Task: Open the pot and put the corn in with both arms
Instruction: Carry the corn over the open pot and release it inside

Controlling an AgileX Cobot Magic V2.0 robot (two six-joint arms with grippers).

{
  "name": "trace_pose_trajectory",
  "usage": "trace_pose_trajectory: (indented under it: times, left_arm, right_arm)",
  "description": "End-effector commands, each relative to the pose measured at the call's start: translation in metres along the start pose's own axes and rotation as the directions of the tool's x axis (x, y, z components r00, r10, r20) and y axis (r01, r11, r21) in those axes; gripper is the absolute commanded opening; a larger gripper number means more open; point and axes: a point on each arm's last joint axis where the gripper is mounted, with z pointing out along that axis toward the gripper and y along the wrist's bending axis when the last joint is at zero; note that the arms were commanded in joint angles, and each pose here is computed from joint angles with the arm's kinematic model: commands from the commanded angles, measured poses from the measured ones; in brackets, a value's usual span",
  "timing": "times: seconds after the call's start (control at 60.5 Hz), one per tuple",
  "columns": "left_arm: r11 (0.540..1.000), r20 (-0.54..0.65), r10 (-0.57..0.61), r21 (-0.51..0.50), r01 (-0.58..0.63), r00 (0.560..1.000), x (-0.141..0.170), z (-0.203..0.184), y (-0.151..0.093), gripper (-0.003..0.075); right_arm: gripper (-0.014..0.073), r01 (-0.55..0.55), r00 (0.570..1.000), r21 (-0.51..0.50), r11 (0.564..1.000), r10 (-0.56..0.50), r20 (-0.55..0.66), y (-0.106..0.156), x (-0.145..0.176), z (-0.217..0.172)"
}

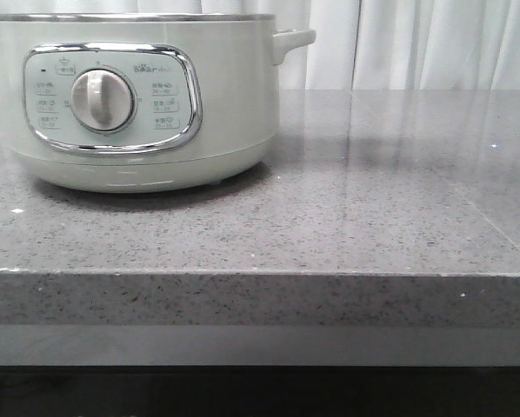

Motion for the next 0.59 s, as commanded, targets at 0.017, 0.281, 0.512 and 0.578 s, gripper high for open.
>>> trace_pose_trajectory:
  times: [0.017,0.281,0.512,0.578]
  left_arm:
    - [1.000,0.145,-0.017,0.014,0.015,0.989,-0.017,-0.007,-0.001,0.0149]
    - [1.000,0.142,-0.017,0.015,0.015,0.990,-0.017,-0.007,-0.001,0.0149]
    - [1.000,0.139,-0.017,0.015,0.015,0.990,-0.017,-0.007,-0.002,0.0149]
    - [1.000,0.139,-0.017,0.015,0.015,0.990,-0.017,-0.007,-0.002,0.0149]
  right_arm:
    - [0.0215,0.048,0.996,-0.080,0.996,-0.042,0.080,0.033,-0.020,0.012]
    - [0.0347,0.056,0.998,-0.131,0.990,-0.060,-0.023,0.047,-0.001,0.059]
    - [0.0561,0.059,0.998,-0.134,0.989,-0.062,-0.018,0.048,-0.004,0.055]
    - [0.0562,0.060,0.998,-0.132,0.989,-0.061,-0.006,0.048,-0.006,0.051]
